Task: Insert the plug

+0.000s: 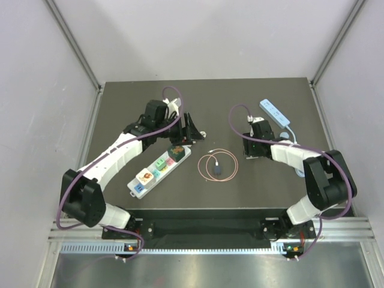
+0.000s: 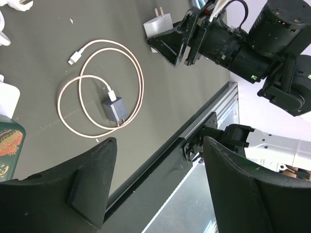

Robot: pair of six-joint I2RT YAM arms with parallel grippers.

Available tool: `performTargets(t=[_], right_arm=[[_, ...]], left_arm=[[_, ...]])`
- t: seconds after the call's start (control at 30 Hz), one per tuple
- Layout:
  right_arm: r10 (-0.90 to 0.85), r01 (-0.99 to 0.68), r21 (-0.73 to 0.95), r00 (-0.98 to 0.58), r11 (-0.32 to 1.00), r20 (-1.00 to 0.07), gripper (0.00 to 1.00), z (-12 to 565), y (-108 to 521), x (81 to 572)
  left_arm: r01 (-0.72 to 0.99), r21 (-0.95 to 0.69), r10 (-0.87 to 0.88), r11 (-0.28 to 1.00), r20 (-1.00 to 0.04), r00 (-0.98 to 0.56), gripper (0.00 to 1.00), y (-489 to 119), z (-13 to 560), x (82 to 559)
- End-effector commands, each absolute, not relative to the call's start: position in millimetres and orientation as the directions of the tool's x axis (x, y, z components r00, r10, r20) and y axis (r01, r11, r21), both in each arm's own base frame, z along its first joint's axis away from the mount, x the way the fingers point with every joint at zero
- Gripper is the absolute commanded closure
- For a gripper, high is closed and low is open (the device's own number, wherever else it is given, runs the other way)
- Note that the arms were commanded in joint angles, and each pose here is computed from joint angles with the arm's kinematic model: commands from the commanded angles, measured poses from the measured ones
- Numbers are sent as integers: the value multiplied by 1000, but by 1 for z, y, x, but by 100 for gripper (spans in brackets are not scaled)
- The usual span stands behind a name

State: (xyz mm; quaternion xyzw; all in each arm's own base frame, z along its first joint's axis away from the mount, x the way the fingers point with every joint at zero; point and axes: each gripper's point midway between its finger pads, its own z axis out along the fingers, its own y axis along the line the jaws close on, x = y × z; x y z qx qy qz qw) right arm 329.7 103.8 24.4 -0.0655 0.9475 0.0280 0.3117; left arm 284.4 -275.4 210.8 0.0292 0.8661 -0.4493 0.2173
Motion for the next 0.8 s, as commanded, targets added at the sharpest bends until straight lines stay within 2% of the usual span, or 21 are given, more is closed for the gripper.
performTargets(t=[0.0,0.03,0.1,0.27,0.43,0.5,0.77], right_arm=[[-123,-194,26,-713,981,-690,70,63,120,350],[-130,-211,28,-696,977,-706,80,71,123,350],[-138,-250,35,-639,968,-757,86,100,131,351],[-177,-511,98,-463,854,-869,100,161,189,320],[-181,-710,73,-275,700,-944,100,202,239,269],[-158,-739,52,-212,671,-964,100,217,250,261],[-143,-773,36,-163,633,-976,100,235,270,252]], left_arm=[[288,-757,-164,586,-459,-873,25,-279,226,299],[283,-749,-159,599,-457,-875,25,-278,223,301],[273,-734,-149,623,-453,-879,27,-275,216,304],[286,-763,-114,580,-424,-899,34,-287,219,308],[308,-803,-90,511,-406,-909,38,-302,228,311],[312,-824,-84,473,-395,-915,38,-308,235,308],[328,-864,-47,382,-373,-927,37,-324,243,296]])
